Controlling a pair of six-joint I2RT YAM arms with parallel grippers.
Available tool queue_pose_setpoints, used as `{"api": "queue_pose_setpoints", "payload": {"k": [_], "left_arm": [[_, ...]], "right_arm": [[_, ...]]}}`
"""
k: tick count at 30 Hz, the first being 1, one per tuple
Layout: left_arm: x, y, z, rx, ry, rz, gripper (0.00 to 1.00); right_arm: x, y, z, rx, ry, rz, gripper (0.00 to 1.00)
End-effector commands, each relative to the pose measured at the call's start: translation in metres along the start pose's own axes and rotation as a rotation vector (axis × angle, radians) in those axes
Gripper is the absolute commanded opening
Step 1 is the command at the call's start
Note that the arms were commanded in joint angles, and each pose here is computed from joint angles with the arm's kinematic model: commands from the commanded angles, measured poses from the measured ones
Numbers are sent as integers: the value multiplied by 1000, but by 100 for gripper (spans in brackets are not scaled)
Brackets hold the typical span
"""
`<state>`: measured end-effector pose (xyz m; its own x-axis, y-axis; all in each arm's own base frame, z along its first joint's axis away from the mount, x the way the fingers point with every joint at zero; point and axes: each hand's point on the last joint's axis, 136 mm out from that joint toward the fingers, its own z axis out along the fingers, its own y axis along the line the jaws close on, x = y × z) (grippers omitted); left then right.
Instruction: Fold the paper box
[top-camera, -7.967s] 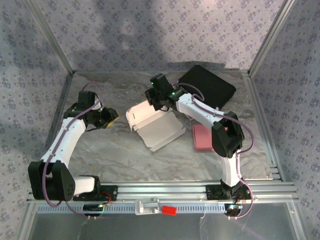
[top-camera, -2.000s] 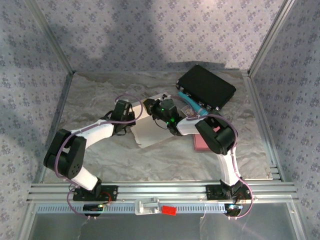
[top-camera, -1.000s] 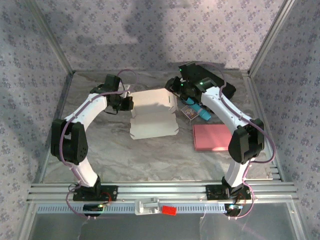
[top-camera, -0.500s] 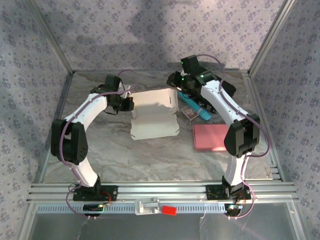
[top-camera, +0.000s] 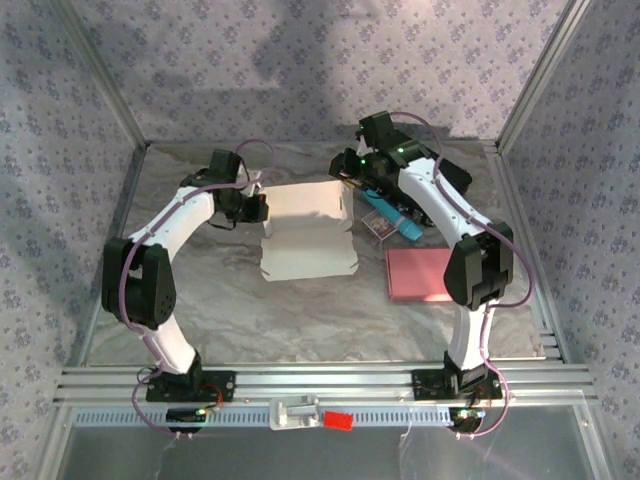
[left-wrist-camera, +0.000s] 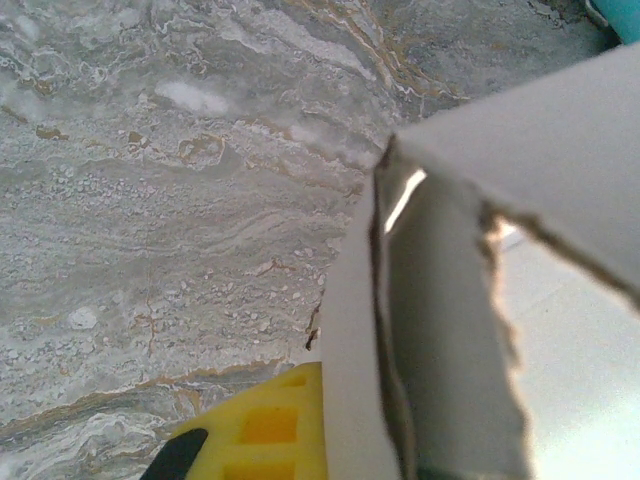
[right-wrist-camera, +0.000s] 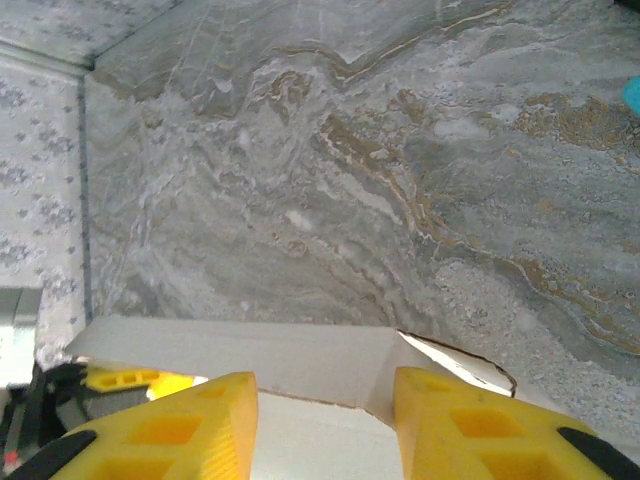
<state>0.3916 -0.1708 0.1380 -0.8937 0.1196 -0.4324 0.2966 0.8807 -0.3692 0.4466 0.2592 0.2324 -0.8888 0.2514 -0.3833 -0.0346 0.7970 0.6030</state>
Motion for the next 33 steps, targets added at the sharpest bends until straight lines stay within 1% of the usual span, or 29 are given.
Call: {"api": "queue_pose_setpoints", "payload": {"k": [1, 4, 6, 8, 10, 12, 15, 18, 22, 25, 29, 33], "left_arm": [[-11, -16, -10, 91, -26, 32, 0], [-17, -24, -13, 184, -43, 25, 0], [-22, -28, -15, 251, -55, 23, 0], [-25, -31, -15, 297, -59, 24, 0], [-28, -30, -15, 320, -63, 27, 0], [-31, -30, -14, 341, -67, 25, 0], [-33, -29, -10, 361, -56, 22, 0], [-35, -28, -6, 375, -46, 17, 0], [-35, -28, -1, 392, -31, 6, 0], [-36, -30, -1, 404, -27, 6, 0], [-35, -30, -1, 407, -16, 9, 0], [-34, -30, 0, 408, -8, 10, 0]], "right_arm": [[-12, 14, -50, -118, -57, -116, 44], [-26, 13, -83, -280, -107, -152, 45], [-29, 3, -97, -344, -116, -165, 44], [-29, -15, -104, -396, -110, -158, 44], [-28, -32, -106, -432, -107, -152, 41], [-25, -41, -107, -463, -119, -183, 37], [-17, -44, -99, -471, -86, -253, 33], [-14, -36, -89, -496, -48, -298, 32], [-12, -26, -74, -496, -23, -341, 33], [-13, -32, -64, -460, -13, -354, 33], [-12, -26, -59, -483, 11, -370, 34], [-7, -28, -50, -452, 33, -399, 34]]}}
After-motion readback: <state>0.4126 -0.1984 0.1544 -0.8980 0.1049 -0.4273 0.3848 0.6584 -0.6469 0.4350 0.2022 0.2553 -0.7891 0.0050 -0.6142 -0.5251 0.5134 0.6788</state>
